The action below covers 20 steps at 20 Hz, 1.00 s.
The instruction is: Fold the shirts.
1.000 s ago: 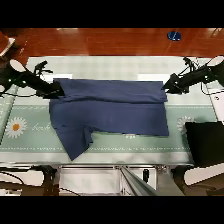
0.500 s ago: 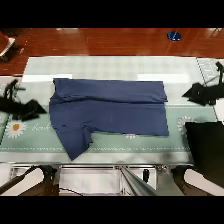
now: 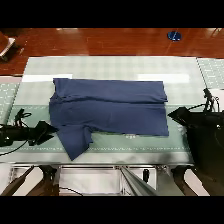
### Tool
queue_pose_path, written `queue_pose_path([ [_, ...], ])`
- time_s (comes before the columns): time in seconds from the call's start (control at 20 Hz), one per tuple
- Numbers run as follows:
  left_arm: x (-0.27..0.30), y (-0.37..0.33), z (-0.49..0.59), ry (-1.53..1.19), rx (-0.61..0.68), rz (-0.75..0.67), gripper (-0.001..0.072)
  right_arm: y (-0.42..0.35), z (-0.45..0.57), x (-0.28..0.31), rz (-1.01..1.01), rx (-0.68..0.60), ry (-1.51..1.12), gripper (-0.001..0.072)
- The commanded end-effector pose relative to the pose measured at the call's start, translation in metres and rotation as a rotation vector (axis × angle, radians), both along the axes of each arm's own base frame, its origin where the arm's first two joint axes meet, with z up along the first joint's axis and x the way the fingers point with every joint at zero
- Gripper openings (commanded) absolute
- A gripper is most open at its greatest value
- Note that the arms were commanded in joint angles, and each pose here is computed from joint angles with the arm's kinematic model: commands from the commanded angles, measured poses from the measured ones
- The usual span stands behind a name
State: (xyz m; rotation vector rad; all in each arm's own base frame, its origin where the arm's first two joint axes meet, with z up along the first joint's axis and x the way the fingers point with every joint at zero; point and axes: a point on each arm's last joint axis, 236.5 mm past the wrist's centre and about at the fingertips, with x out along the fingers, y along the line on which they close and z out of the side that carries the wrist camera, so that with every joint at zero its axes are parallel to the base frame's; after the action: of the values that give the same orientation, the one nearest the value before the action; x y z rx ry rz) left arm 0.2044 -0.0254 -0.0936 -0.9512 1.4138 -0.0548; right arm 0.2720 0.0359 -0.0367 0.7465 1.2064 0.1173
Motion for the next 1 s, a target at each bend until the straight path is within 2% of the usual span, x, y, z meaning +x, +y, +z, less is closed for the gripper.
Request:
queue_pose_path([
  [0.0,0.008,-0.01,-0.011,-0.049,-0.03,0.038,0.0505,0.007,-0.002,-0.002,-0.008,0.022,-0.008,0.0412],
  [0.2,0.019,-0.022,-0.021,-0.077,0.001,-0.007,0.0502,0.007,-0.001,-0.001,-0.022,0.03,-0.001,0.0412],
  [0.25,0.023,-0.027,-0.021,-0.086,-0.001,-0.018,0.0471,0.005,-0.003,-0.001,-0.022,0.018,-0.002,0.0412],
  [0.3,0.023,-0.034,-0.021,-0.103,-0.004,-0.064,0.0187,-0.005,-0.008,-0.001,-0.029,-0.029,0.001,0.0412],
  [0.35,0.022,-0.04,-0.02,-0.126,0.0,-0.123,0.0019,-0.022,-0.02,-0.006,-0.061,-0.102,0.044,0.0412],
  [0.45,0.022,-0.042,-0.017,-0.128,-0.009,-0.137,0.0019,-0.037,-0.041,-0.032,-0.071,-0.164,0.19,0.0412],
  [0.65,0.023,-0.045,-0.012,-0.13,-0.026,-0.149,0.0019,-0.018,-0.054,-0.08,0.055,-0.1,0.393,0.0412],
  [0.75,0.023,-0.045,-0.012,-0.129,-0.026,-0.149,0.0019,-0.003,-0.053,-0.082,0.093,-0.029,0.399,0.0412],
  [0.95,0.023,-0.045,-0.012,-0.129,-0.028,-0.148,0.0019,0.001,-0.065,-0.075,0.07,0.013,0.42,0.0412],
])
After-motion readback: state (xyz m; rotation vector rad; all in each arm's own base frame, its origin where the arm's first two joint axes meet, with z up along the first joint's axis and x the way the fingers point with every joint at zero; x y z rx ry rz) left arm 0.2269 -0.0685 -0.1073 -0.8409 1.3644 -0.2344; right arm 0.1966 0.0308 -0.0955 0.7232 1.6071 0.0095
